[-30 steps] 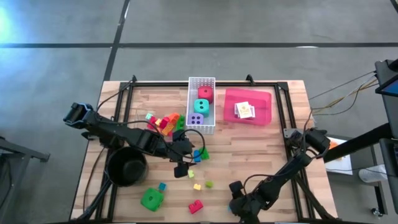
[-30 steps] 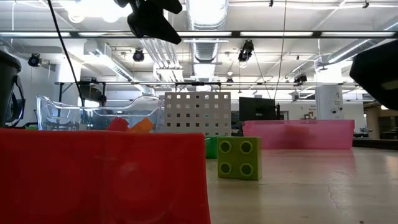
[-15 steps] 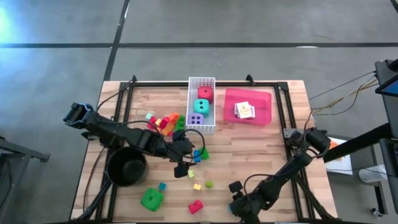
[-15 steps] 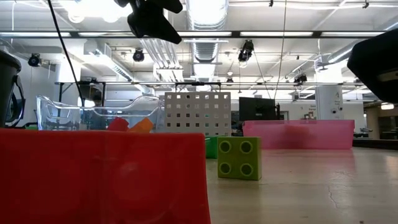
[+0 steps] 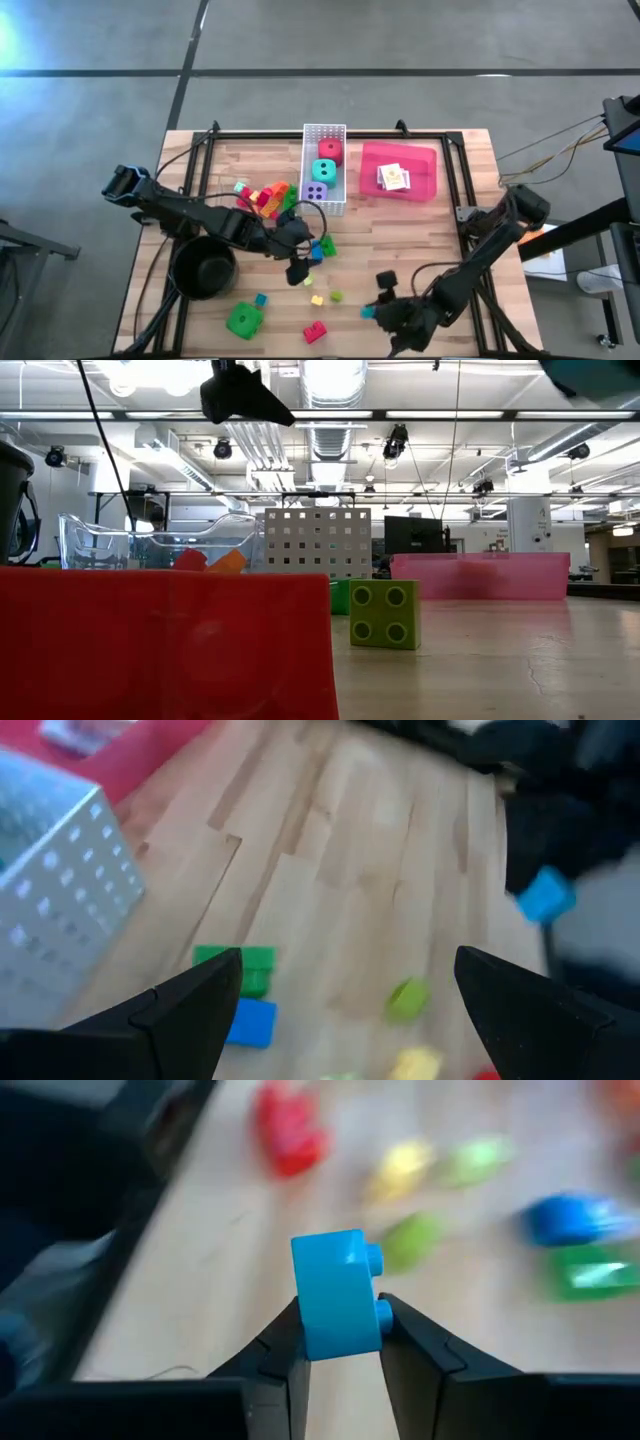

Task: Pick & Place Toys
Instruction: Put the light blue game piece into the transparent bin

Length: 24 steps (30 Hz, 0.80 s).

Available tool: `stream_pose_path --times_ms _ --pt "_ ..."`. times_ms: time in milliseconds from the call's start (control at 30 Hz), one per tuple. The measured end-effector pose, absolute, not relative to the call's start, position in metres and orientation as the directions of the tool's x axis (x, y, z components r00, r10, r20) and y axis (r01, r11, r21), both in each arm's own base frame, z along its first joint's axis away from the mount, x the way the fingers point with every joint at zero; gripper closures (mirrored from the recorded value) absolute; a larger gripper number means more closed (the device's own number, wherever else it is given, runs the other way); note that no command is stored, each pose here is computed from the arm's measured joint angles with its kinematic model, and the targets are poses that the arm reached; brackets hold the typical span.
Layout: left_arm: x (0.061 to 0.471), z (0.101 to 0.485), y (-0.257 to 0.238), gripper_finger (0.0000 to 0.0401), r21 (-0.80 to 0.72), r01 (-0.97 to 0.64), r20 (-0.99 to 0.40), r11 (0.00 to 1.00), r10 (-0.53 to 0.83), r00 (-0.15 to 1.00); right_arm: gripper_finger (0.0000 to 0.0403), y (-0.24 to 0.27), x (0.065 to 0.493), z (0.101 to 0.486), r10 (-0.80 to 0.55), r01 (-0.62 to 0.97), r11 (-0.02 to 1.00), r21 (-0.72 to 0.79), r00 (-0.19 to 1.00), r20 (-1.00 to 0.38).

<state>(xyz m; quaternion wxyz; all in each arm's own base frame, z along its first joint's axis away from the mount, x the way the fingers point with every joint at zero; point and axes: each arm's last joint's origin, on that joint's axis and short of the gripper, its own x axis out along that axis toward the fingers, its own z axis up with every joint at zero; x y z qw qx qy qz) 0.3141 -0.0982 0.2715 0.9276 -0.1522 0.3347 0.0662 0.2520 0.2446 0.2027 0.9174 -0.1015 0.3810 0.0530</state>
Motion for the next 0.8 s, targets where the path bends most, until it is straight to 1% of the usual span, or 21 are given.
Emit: stream_pose_path --times_ms 67,133,233,367,433,533,800 --pt "0.317 0.274 -0.096 0.0036 -0.351 -0.321 -0.615 0.880 0.042 0.788 0.0314 0.237 0.248 0.218 -0.057 -0.104 0.973 -0.204 0.752 -0.656" --pt "0.320 0.278 -0.096 0.0036 -0.447 -0.355 -0.575 0.821 0.040 0.817 0.0314 0.229 0.246 0.232 -0.129 -0.038 0.964 -0.263 0.799 -0.588" --pt "0.326 0.287 -0.098 0.0036 -0.556 -0.331 -0.482 0.763 0.029 0.876 0.0313 0.218 0.246 0.251 -0.223 0.045 0.935 -0.351 0.845 -0.487" --pt "0.332 0.300 -0.100 0.0036 -0.677 -0.260 -0.351 0.688 0.008 0.936 0.0313 0.204 0.254 0.268 -0.325 0.142 0.887 -0.440 0.868 -0.375" --pt "0.333 0.304 -0.098 0.0036 -0.706 -0.243 -0.314 0.665 0.013 0.949 0.0313 0.200 0.259 0.273 -0.368 0.180 0.855 -0.486 0.871 -0.325" --pt "0.334 0.306 -0.097 0.0036 -0.716 -0.239 -0.290 0.656 0.032 0.956 0.0313 0.193 0.267 0.278 -0.424 0.225 0.809 -0.543 0.864 -0.273" --pt "0.342 0.298 -0.098 0.0036 -0.716 -0.251 -0.284 0.652 0.056 0.957 0.0312 0.170 0.286 0.284 -0.499 0.292 0.759 -0.581 0.835 -0.232"
